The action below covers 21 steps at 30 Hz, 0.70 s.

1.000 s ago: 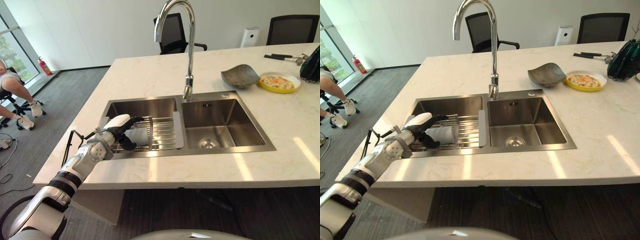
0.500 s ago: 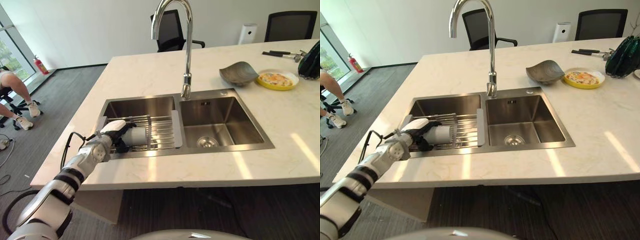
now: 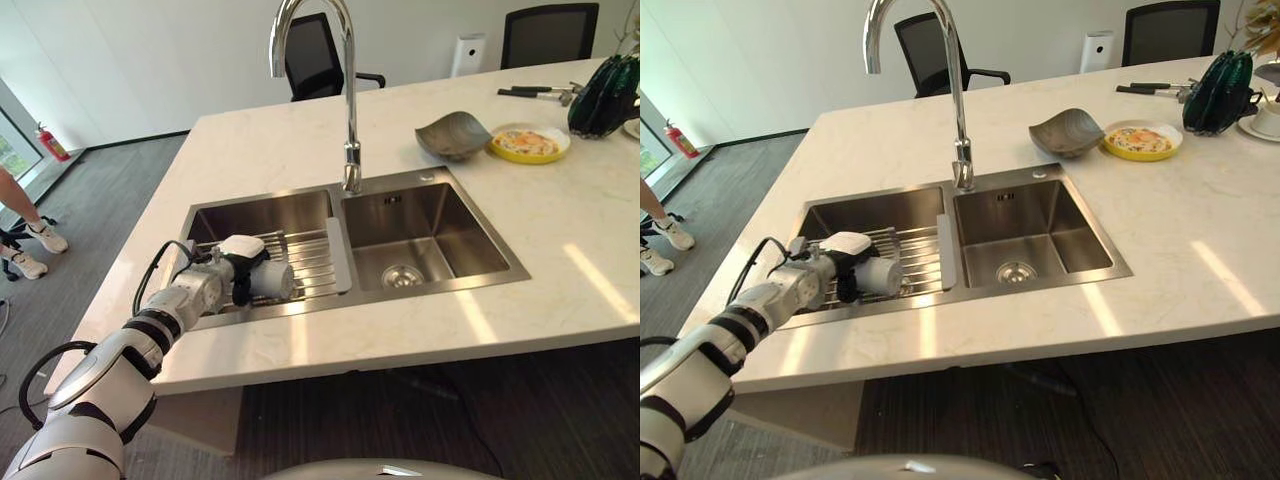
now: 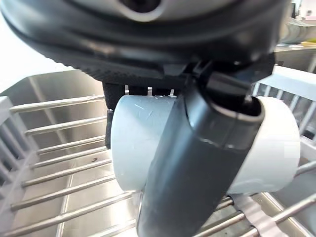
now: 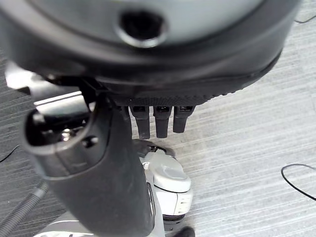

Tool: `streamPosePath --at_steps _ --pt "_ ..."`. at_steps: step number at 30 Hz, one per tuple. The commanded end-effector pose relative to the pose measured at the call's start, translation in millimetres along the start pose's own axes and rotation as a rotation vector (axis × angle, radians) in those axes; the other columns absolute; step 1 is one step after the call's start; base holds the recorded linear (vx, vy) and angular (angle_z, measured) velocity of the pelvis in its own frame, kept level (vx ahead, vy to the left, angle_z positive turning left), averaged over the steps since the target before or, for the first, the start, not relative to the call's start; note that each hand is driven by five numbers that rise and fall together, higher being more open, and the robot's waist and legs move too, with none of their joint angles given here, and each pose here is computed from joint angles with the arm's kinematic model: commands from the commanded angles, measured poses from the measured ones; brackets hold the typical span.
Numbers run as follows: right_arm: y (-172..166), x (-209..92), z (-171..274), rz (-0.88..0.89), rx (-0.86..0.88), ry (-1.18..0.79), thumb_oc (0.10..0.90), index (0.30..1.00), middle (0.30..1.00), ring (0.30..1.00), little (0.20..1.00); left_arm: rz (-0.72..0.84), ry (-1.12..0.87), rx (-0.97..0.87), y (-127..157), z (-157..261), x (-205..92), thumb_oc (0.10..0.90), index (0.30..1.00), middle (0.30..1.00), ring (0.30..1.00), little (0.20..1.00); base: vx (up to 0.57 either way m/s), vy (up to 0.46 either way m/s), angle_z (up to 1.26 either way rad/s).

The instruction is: Place the dishes in the dishwasher.

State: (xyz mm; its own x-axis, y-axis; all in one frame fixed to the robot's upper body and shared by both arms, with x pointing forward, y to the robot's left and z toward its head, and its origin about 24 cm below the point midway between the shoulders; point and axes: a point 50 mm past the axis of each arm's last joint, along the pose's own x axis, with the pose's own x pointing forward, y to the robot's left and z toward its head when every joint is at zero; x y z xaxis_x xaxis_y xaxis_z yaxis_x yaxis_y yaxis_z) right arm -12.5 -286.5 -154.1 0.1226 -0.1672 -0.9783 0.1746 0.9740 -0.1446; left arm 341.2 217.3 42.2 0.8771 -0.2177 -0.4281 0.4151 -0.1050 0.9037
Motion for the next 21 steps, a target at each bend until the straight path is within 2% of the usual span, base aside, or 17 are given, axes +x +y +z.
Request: streamPosePath --at_steps 1,4,5,6,7,8,9,10,12,13,14,16,19,21 --pt "12 4 17 0.027 -0.023 -0.064 0.800 0.900 0.900 0.900 0.900 0.347 -0.024 0.087 85 -11 -13 0.400 0.300 0.300 0.300 0.300 -0.02 -0.055 0.00" --pt "17 5 20 0.035 -0.018 -0.080 0.800 0.900 0.900 0.900 0.900 0.511 -0.061 0.074 97 -12 -28 0.400 0.300 0.300 0.300 0.300 -0.03 -0.109 0.00" --pt "28 6 18 0.060 0.002 -0.089 0.800 0.900 0.900 0.900 0.900 0.676 -0.120 0.010 109 -8 -50 0.400 0.300 0.300 0.300 0.300 -0.04 -0.143 0.01" --pt "27 6 18 0.058 -0.004 -0.088 0.800 0.900 0.900 0.900 0.900 0.675 -0.115 0.006 107 -10 -53 0.400 0.300 0.300 0.300 0.300 -0.11 -0.212 0.00" --pt "37 7 15 0.076 0.014 -0.091 0.800 0.900 0.900 0.900 0.900 0.841 -0.169 -0.103 111 -4 -76 0.400 0.300 0.300 0.300 0.300 -0.03 -0.126 0.04" --pt "36 7 15 0.074 0.010 -0.090 0.800 0.900 0.900 0.900 0.900 0.839 -0.165 -0.106 109 -5 -77 0.400 0.300 0.300 0.300 0.300 -0.04 -0.192 0.10" --pt "40 7 12 0.082 0.012 -0.085 0.800 0.900 0.900 0.900 0.900 0.919 -0.200 -0.169 112 -3 -93 0.400 0.300 0.300 0.300 0.300 -0.02 -0.157 0.20" --pt "41 7 11 0.086 0.008 -0.086 0.800 0.900 0.900 0.900 0.900 0.980 -0.215 -0.268 110 -5 -105 0.400 0.300 0.300 0.300 0.300 -0.10 -0.302 0.18" --pt "44 7 9 0.096 -0.033 -0.076 0.800 0.900 0.900 0.900 0.900 1.110 -0.302 -0.684 100 -14 -135 0.400 0.300 0.300 0.300 0.300 -0.06 -0.330 0.19" --pt "45 6 6 0.107 -0.072 -0.068 0.800 0.900 0.900 0.900 0.900 1.132 -0.322 -0.806 91 -19 -145 0.400 0.300 0.300 0.300 0.300 -0.02 -0.192 0.23" --pt "44 6 6 0.106 -0.077 -0.066 0.800 0.900 0.900 0.900 0.900 1.131 -0.319 -0.810 90 -19 -147 0.400 0.300 0.300 0.300 0.300 -0.03 -0.169 0.28" --pt "47 6 11 0.127 -0.153 -0.080 0.800 0.900 0.900 0.900 0.900 1.144 -0.324 -0.940 74 -25 -161 0.400 0.300 0.300 0.300 0.300 -0.06 -0.177 0.41" --pt "45 6 16 0.122 -0.192 -0.086 0.800 0.900 0.900 0.900 0.900 1.094 -0.339 -1.078 56 -23 -163 0.400 0.300 0.300 0.300 0.300 -0.13 -0.140 0.66" --pt "43 6 9 0.116 -0.170 -0.063 0.800 0.900 0.900 0.900 0.900 1.071 -0.321 -1.083 52 -24 -163 0.400 0.300 0.300 0.300 0.300 -0.27 0.011 1.30"
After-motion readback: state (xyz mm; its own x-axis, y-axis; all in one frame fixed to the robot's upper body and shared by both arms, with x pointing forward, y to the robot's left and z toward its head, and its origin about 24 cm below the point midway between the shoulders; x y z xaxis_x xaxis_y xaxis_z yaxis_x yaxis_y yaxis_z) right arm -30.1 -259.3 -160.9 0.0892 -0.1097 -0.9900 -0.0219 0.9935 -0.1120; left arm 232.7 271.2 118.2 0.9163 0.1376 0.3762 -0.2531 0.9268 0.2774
